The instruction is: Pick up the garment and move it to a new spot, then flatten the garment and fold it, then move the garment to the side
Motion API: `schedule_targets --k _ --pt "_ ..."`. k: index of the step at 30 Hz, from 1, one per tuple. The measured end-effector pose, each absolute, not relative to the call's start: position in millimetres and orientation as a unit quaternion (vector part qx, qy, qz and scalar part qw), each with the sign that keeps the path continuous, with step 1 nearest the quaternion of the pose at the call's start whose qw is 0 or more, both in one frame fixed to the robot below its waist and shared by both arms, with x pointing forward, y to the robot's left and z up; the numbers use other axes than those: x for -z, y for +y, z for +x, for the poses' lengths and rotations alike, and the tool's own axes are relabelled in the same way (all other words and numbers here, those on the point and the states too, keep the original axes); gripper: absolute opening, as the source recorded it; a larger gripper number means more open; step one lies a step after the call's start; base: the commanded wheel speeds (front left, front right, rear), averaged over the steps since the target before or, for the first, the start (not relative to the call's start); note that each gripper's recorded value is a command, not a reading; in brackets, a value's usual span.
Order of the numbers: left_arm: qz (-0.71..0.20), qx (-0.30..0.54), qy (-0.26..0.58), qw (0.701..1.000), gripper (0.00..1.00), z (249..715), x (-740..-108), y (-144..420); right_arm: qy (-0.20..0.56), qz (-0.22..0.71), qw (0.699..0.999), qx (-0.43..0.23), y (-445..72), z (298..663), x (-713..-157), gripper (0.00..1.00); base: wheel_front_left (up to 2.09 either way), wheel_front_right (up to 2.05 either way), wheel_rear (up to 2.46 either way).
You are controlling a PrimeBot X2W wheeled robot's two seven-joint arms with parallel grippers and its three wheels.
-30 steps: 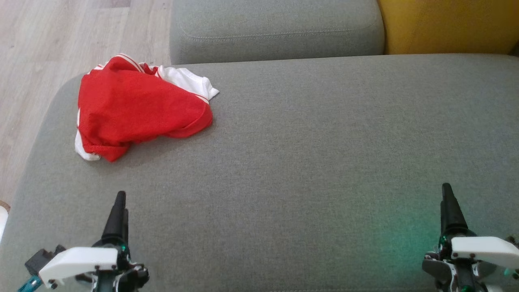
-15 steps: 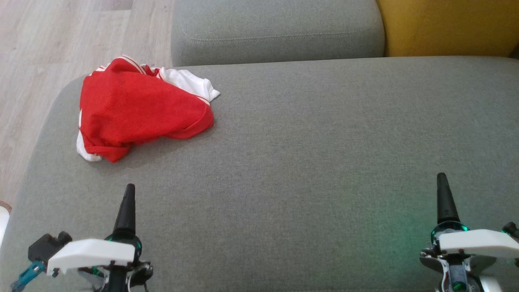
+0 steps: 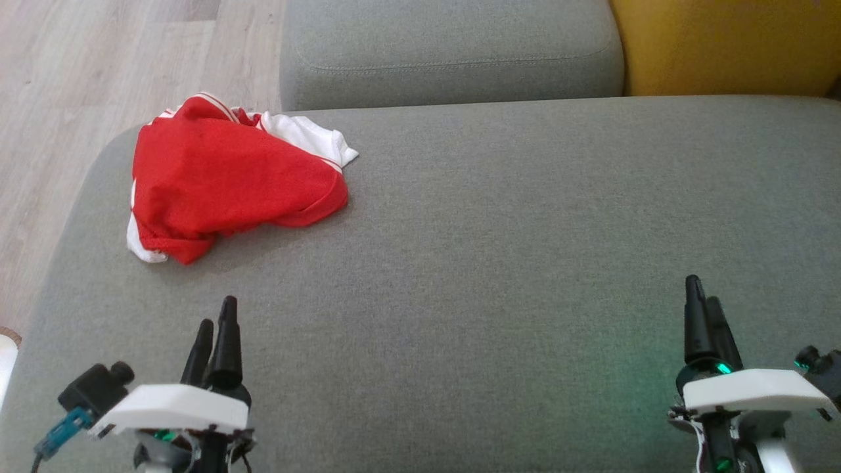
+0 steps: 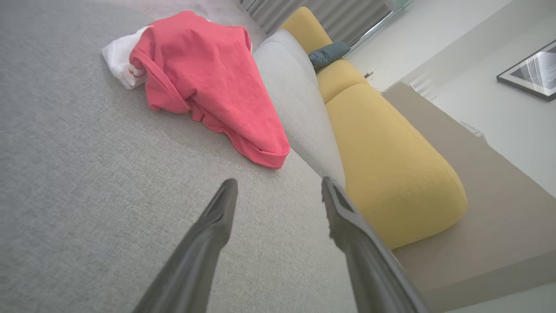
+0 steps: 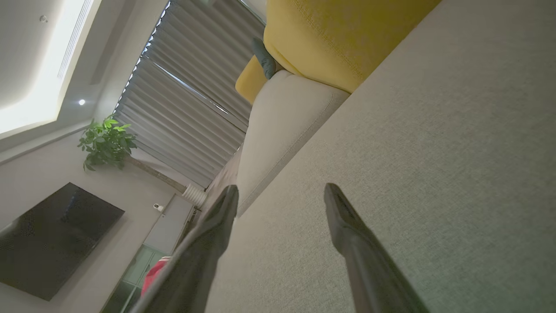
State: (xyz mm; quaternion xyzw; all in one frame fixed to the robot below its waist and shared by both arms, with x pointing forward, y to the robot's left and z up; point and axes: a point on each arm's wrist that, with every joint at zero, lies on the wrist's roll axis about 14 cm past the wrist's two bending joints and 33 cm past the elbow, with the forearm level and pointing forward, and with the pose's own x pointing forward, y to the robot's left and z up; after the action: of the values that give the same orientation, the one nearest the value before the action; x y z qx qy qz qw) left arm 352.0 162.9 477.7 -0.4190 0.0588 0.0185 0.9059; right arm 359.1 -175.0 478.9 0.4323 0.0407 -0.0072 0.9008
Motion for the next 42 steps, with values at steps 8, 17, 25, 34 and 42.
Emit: schedule_targets --k 8,17,25,34,42 --pt "-0.348 -0.013 0.066 0.935 1.0 345.7 -472.4 157.6 0.037 0.377 0.925 -0.007 -168.3 358.8 -481.7 1.0 0.0 0.0 0.0" --pt "-0.278 -0.004 0.057 0.959 1.0 344.6 -476.5 155.6 0.033 0.313 0.949 -0.028 -157.9 358.5 -484.6 1.0 0.0 0.0 0.0" --pt "-0.226 0.006 0.04 0.973 1.0 344.5 -485.0 151.7 0.026 0.265 0.963 -0.045 -150.0 357.7 -487.9 1.0 0.0 0.0 0.0" --pt "-0.171 0.014 0.031 0.985 1.0 337.7 -485.5 148.3 0.017 0.213 0.975 -0.064 -140.8 355.5 -491.9 1.0 0.0 0.0 0.0" --pt "-0.133 0.014 0.019 0.991 1.0 334.4 -488.4 147.9 0.012 0.169 0.983 -0.071 -139.2 353.3 -491.6 1.0 0.0 0.0 0.0"
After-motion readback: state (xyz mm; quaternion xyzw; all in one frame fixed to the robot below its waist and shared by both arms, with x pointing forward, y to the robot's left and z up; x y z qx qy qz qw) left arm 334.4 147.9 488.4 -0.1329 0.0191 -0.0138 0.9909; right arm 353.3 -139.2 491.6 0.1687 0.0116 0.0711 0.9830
